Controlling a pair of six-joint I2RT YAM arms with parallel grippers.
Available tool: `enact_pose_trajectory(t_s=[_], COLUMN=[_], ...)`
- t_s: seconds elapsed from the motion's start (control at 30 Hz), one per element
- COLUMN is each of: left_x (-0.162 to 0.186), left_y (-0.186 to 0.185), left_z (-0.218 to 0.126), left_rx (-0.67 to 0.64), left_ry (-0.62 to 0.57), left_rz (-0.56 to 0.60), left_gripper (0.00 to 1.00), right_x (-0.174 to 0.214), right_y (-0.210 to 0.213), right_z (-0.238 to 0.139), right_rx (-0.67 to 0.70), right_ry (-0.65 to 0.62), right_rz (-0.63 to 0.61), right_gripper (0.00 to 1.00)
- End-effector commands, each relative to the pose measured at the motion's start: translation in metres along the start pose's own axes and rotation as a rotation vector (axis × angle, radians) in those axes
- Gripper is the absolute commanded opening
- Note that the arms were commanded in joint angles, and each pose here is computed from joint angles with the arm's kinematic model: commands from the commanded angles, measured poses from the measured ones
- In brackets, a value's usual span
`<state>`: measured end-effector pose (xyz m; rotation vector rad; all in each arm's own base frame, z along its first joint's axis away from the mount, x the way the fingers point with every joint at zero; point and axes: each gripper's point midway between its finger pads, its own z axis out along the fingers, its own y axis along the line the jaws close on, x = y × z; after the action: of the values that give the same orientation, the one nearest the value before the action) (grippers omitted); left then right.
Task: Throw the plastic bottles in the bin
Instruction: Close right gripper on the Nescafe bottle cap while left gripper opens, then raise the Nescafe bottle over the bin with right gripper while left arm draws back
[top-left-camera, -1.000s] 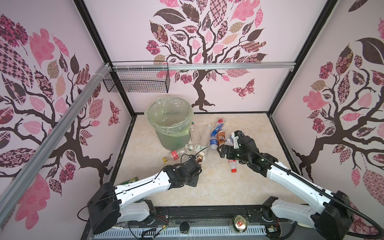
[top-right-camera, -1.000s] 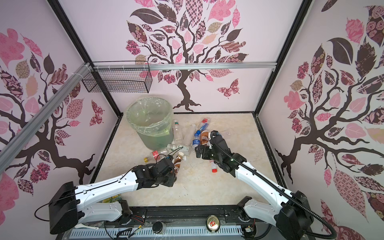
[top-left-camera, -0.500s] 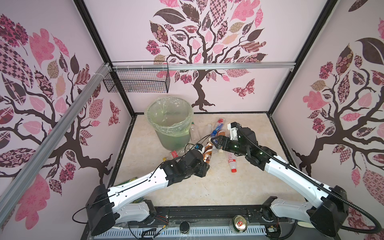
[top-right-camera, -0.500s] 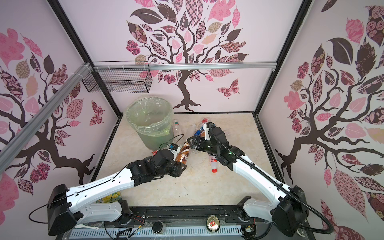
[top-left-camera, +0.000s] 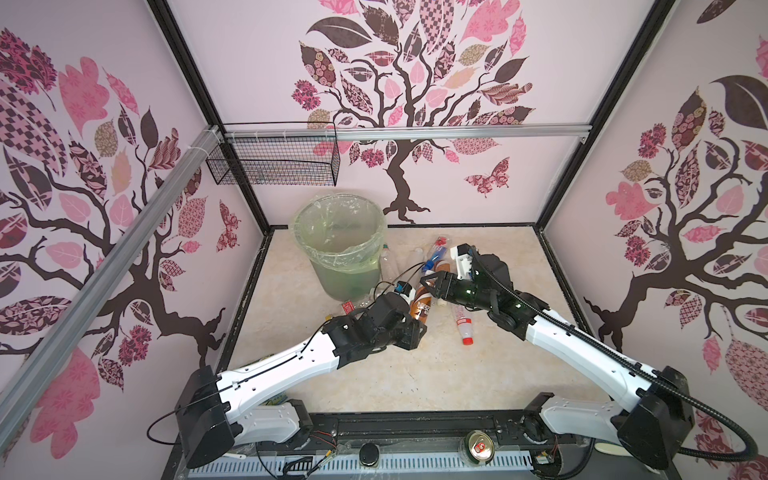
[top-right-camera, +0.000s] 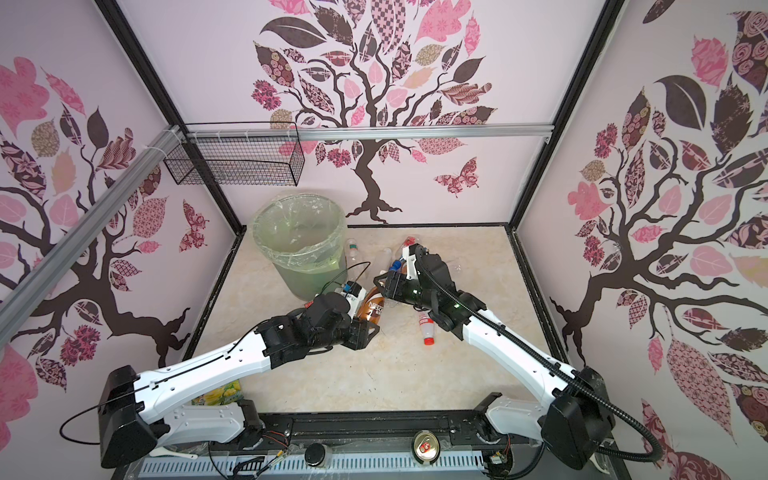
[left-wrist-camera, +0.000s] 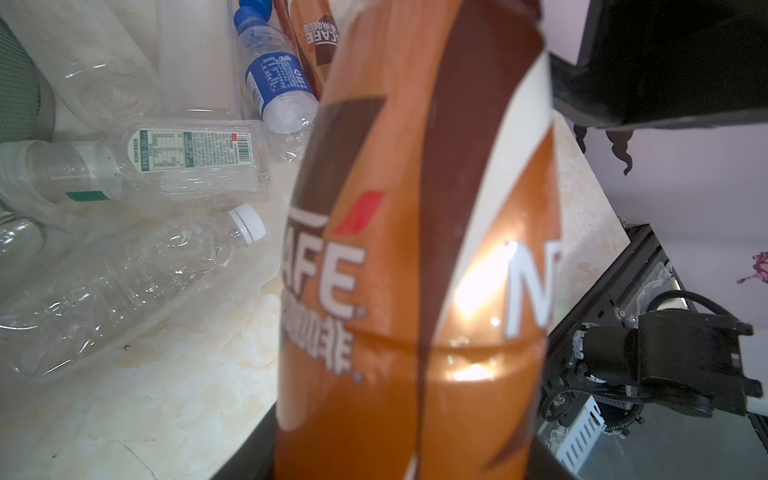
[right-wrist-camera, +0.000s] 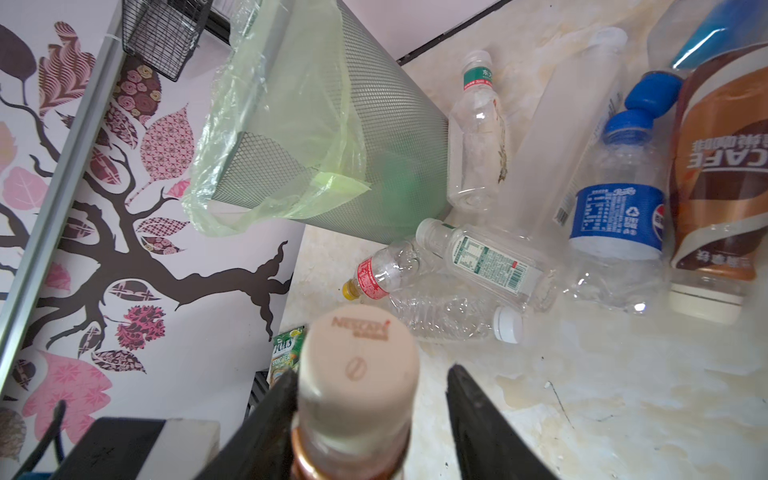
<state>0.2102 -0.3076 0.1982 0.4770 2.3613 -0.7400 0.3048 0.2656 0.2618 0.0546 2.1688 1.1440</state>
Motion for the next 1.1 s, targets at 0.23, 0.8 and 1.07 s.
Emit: enact_pose_trajectory(t_s=[0.23, 0.8, 1.07], left_x=[-0.031, -0.133, -0.166], left_y=[0.015, 0.063, 0.062], left_z=[-0.024, -0.211, -0.28], left_rx=[-0.043, -0.322, -0.382], left_ry=[-0.09, -0.593, -0.779], left_rz=[-0.016, -0.081, -0.096], left_gripper=[0.84, 0.98, 0.98], right_x=[-0.025, -0.229, -0.286], right_y=[0.011, 0.154, 0.197], right_z=[0.005, -0.093, -0.173], right_rx=[0.001, -0.029, -0.036], right_ry=[-0.071, -0.827, -1.184], right_rz=[-0.018, -0.321, -0.286], right_gripper=[0.27, 0.21, 0.24])
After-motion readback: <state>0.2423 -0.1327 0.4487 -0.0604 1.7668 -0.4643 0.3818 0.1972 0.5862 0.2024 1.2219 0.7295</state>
